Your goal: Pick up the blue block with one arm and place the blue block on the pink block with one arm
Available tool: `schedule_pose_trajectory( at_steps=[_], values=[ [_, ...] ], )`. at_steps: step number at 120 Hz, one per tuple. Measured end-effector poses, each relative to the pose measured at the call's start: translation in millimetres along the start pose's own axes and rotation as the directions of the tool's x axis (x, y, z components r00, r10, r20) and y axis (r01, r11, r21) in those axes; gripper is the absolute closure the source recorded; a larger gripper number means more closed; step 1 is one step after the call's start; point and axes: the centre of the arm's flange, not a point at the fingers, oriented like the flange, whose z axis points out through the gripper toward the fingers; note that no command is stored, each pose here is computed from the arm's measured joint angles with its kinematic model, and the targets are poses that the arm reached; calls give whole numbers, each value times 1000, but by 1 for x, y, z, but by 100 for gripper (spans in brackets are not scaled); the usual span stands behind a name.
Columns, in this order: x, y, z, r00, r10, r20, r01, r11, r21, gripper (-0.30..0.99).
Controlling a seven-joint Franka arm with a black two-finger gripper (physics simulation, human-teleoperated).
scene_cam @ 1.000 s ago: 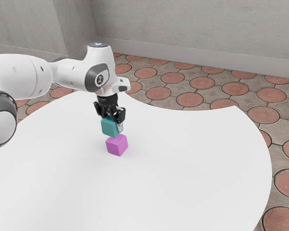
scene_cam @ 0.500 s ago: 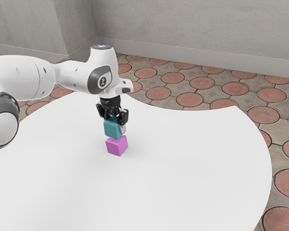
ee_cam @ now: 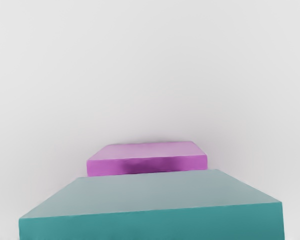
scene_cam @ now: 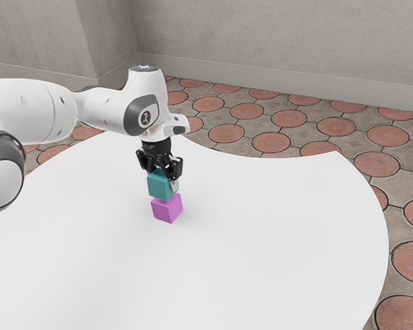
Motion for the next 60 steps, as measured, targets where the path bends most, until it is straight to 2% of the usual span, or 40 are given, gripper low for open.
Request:
schedule_pose_trajectory(
  at_steps=[60],
  values=[
    [-3,1,5,1000,-9,11,9,1000,1,35]
  ],
)
